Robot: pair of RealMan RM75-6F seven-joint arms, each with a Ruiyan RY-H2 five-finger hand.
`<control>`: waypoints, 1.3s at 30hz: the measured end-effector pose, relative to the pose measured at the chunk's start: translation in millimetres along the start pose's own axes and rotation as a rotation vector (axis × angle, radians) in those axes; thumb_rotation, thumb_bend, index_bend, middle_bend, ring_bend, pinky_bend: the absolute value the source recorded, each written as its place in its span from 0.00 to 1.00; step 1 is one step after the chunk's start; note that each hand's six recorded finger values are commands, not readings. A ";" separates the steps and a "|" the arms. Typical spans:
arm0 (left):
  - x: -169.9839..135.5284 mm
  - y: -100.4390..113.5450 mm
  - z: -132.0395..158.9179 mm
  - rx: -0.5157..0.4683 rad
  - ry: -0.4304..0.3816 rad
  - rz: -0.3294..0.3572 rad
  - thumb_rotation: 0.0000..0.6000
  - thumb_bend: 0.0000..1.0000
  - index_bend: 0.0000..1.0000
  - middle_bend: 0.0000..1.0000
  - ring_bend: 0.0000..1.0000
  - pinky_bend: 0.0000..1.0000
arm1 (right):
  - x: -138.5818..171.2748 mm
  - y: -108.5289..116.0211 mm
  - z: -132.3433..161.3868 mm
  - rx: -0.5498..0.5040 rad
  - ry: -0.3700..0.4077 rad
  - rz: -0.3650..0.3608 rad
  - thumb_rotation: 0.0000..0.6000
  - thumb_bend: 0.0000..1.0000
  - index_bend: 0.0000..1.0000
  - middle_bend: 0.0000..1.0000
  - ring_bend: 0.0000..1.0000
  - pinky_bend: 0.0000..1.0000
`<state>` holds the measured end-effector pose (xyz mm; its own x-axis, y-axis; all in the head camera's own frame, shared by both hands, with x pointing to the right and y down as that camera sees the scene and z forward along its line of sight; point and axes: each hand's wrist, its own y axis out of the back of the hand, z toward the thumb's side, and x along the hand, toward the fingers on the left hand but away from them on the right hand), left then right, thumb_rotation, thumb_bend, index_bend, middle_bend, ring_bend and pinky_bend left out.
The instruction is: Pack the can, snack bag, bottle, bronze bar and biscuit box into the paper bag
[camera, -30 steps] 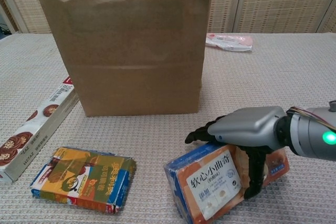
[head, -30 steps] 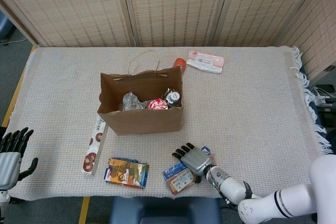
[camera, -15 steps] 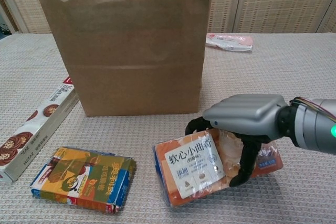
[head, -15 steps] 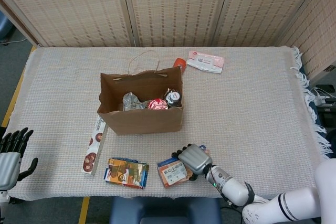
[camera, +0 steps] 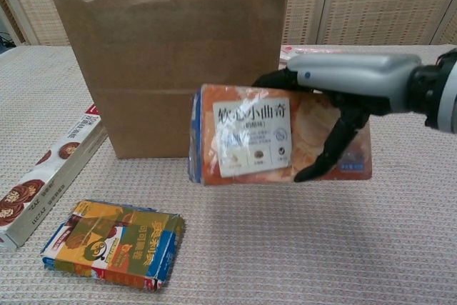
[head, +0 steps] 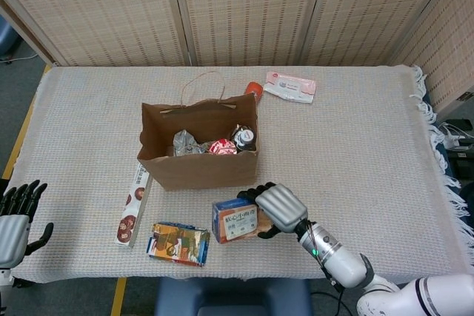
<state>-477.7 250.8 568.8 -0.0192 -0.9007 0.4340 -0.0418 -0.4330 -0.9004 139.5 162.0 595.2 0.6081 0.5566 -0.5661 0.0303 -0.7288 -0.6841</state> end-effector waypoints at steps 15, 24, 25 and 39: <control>0.1 0.0 0.0 -0.002 -0.001 -0.002 1.00 0.39 0.05 0.00 0.00 0.00 | -6.2 147.1 43.5 -0.076 0.087 -0.528 1.00 0.46 0.72 0.70 0.77 0.97; 0.8 0.1 -1.1 -0.012 -0.002 -0.006 1.00 0.39 0.05 0.00 0.00 0.00 | -62.1 166.6 66.4 0.005 0.028 -0.676 1.00 0.46 0.72 0.70 0.76 0.96; 0.8 0.1 -1.2 -0.013 -0.002 -0.006 1.00 0.39 0.05 0.00 0.00 0.00 | -69.3 168.5 67.4 0.010 0.013 -0.692 1.00 0.46 0.72 0.70 0.76 0.96; 0.8 0.1 -1.3 -0.012 -0.005 -0.007 1.00 0.39 0.05 0.00 0.00 0.00 | -116.1 127.9 55.1 0.140 -0.150 -0.541 1.00 0.19 0.08 0.29 0.18 0.38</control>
<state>-479.0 250.1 569.1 -0.0139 -0.8977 0.4404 -0.0542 -0.4391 -0.8968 29.0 26.2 548.0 0.4157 0.8934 -0.1706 0.1942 -0.2703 -0.9430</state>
